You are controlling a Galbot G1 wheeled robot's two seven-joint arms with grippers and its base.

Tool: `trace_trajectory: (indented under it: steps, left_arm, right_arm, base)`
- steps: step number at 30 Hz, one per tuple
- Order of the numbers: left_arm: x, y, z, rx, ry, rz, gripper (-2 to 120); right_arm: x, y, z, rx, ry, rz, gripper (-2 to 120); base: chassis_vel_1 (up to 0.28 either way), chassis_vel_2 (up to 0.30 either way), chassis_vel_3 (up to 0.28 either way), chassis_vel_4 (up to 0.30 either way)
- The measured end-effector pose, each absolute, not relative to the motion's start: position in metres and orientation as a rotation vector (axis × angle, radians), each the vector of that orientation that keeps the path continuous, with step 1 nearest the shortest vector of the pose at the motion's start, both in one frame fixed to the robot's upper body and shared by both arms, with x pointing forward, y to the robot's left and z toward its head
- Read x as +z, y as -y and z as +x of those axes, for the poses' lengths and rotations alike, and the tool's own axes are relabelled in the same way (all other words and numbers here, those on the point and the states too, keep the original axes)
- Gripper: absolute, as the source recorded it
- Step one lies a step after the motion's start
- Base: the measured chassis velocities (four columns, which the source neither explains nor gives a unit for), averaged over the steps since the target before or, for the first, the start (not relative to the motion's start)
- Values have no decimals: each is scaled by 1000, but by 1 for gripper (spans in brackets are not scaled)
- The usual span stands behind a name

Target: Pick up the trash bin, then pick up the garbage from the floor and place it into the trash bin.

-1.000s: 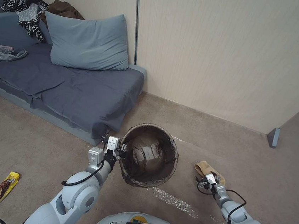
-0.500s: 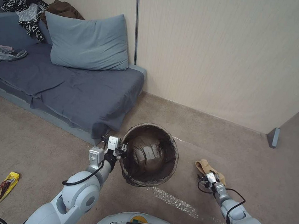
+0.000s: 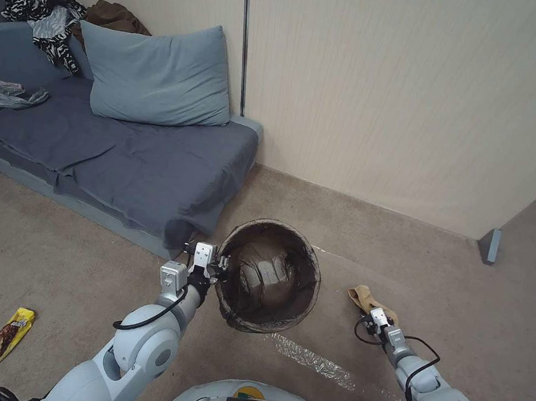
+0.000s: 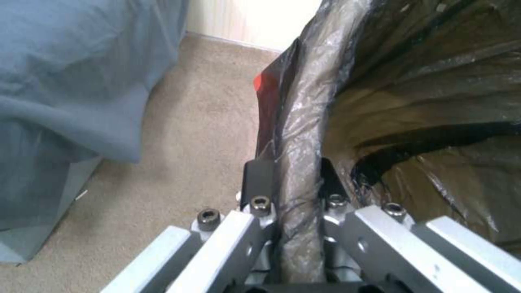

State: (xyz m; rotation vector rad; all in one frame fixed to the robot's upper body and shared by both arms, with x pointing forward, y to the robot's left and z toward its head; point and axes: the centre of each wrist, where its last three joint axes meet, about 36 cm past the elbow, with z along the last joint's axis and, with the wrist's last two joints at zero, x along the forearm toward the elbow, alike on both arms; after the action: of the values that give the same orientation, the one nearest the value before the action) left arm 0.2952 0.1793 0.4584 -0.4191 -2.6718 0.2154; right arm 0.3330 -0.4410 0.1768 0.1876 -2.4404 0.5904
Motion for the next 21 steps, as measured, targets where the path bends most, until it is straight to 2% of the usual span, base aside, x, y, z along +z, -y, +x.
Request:
trace_trajectory:
  steps: [2, 4, 6, 17, 21]
  left_arm:
    - [459, -179, 296, 217, 2672, -419, 0]
    - [459, -179, 296, 218, 2673, -419, 0]
    - [459, -180, 297, 217, 2672, -420, 0]
    - [459, -180, 296, 216, 2667, -421, 0]
    - [459, -179, 295, 218, 2665, -423, 0]
  right_arm:
    - [177, 441, 334, 591, 2444, 186, 14]
    - [177, 441, 335, 591, 2446, 185, 11]
    - [177, 440, 336, 592, 2450, 179, 0]
    - [176, 438, 332, 621, 2457, 167, 0]
    - [195, 433, 340, 631, 2519, 84, 0]
  base:
    - [0, 0, 0, 0]
    - [0, 0, 0, 0]
    - [0, 0, 0, 0]
    - [0, 0, 0, 0]
    - [0, 0, 0, 0]
